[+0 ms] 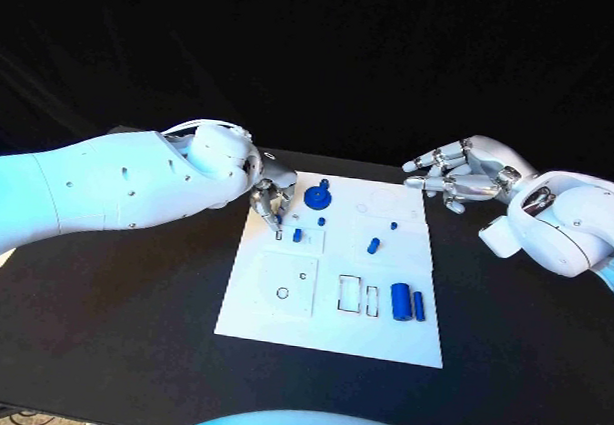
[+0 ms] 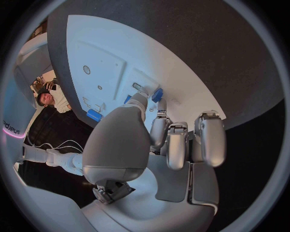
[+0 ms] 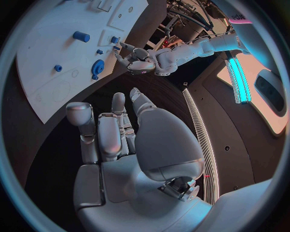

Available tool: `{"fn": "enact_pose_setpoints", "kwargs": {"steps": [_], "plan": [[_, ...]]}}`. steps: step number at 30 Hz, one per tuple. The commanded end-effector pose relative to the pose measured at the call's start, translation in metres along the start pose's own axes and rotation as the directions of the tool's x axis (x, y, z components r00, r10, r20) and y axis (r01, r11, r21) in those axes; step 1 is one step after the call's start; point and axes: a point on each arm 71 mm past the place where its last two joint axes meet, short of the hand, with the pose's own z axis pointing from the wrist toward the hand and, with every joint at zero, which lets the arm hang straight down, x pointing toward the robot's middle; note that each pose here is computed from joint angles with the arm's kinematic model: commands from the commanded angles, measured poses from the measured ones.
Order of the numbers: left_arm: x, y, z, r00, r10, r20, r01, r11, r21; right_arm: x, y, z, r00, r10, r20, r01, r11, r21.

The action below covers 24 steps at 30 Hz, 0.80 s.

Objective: Assemble the parts on the task board

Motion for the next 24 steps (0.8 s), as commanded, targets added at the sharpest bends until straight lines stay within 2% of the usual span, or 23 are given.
{"fn": "enact_pose_setpoints", "kwargs": {"steps": [1,24], "plan": [[0.0013,-0.0022,0.001,1.0,0.001,-0.02,-0.001,1.0,0.017,0.0019,0.0012,0.0003,1.0,-0.004,-0.015,0.004,1.0,-0.013],[0.0031,0.0021,0.0009,1.0,0.003,-0.03,-0.003,1.0,-0.008,0.0021,0.0012,0.0005,1.0,-0.004,-0.015,0.004,1.0,-0.014]]}}
